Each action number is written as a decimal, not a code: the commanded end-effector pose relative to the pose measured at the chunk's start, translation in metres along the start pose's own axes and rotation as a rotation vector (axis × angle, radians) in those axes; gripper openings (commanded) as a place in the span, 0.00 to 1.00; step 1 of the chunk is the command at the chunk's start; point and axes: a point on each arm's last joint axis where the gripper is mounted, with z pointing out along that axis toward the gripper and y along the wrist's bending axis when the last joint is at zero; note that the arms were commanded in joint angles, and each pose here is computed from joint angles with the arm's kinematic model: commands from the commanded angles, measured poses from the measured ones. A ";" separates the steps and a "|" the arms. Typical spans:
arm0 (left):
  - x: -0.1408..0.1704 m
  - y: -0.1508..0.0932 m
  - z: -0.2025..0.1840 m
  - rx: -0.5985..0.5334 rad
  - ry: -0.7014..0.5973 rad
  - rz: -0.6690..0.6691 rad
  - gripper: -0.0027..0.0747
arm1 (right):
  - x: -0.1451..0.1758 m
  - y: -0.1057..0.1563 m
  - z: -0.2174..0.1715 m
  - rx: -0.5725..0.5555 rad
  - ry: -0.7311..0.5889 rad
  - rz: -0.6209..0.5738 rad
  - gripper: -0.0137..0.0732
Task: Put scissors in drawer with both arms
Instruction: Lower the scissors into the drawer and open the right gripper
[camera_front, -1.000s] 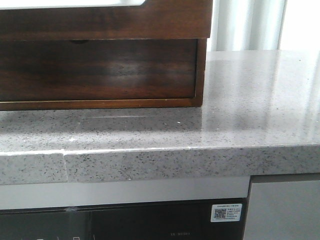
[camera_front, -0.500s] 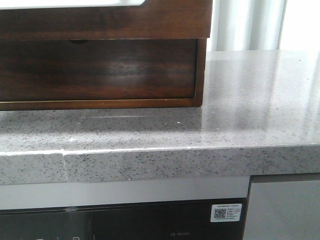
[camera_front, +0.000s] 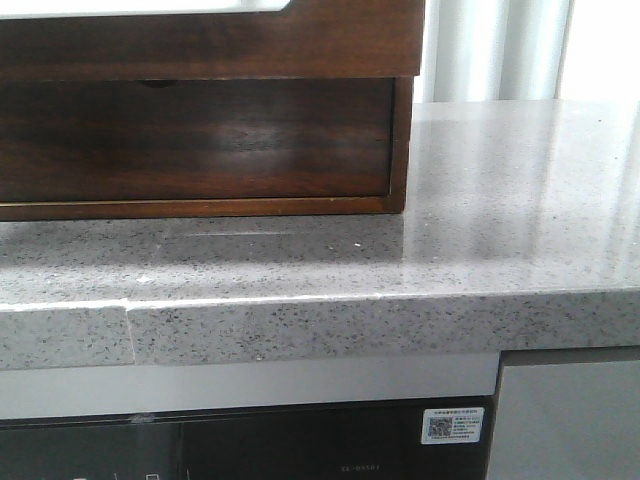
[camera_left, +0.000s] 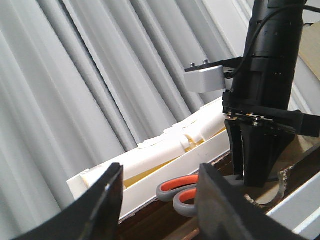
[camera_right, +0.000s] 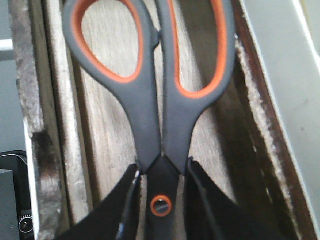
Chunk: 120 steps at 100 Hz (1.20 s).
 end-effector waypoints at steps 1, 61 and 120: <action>-0.011 0.003 0.002 0.001 -0.057 -0.036 0.44 | -0.012 -0.002 -0.032 0.080 -0.103 -0.022 0.33; -0.015 0.004 -0.003 -0.010 -0.083 -0.030 0.44 | -0.012 -0.004 -0.047 0.136 -0.104 -0.039 0.33; -0.004 0.016 -0.041 -0.205 0.076 -0.205 0.02 | -0.009 0.016 -0.144 0.224 -0.216 0.056 0.08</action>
